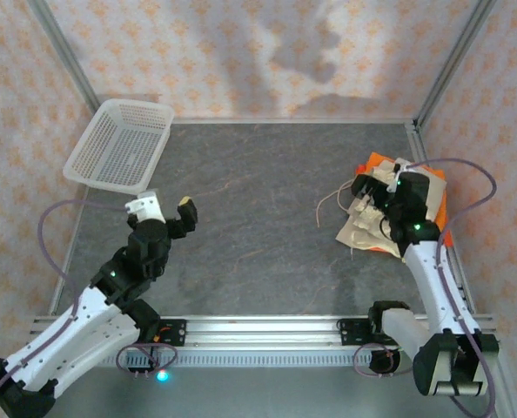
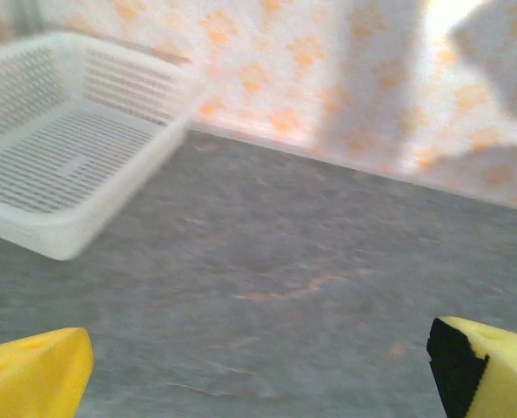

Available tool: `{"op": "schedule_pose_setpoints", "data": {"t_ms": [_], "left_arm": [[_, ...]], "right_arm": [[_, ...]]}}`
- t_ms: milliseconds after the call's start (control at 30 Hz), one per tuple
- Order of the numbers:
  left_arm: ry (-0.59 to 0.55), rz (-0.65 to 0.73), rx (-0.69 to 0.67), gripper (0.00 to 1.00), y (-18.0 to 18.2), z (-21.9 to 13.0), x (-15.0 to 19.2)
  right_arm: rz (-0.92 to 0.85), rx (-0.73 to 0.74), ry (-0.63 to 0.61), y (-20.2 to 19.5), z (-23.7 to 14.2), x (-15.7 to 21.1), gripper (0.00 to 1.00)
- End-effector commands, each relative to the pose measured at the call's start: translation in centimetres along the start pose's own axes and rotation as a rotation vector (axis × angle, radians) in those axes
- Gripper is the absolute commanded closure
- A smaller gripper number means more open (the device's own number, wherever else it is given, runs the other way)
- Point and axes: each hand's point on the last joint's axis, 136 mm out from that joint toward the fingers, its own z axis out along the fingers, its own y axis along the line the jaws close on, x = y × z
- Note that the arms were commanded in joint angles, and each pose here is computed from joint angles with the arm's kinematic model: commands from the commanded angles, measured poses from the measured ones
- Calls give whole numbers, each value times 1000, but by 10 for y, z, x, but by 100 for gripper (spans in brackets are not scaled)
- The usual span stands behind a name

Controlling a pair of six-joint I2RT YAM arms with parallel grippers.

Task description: Fold and stack the shorts

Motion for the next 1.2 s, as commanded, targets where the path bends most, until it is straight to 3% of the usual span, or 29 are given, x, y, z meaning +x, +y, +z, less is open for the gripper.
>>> {"op": "schedule_pose_setpoints", "data": {"t_ms": [0, 267, 667, 933, 1167], "left_arm": [[-134, 107, -198, 0, 39, 2, -8], [-147, 77, -397, 0, 89, 26, 20], [-106, 73, -485, 0, 120, 74, 54], [-66, 120, -406, 0, 108, 109, 57], [-1, 185, -324, 0, 94, 139, 72]], "right_arm": [[-115, 53, -234, -8, 1, -39, 1], [-161, 96, -214, -34, 47, -2, 1], [-220, 119, -212, -48, 86, 18, 1], [-271, 52, -171, -46, 113, 47, 1], [-270, 58, -169, -46, 113, 47, 1]]}}
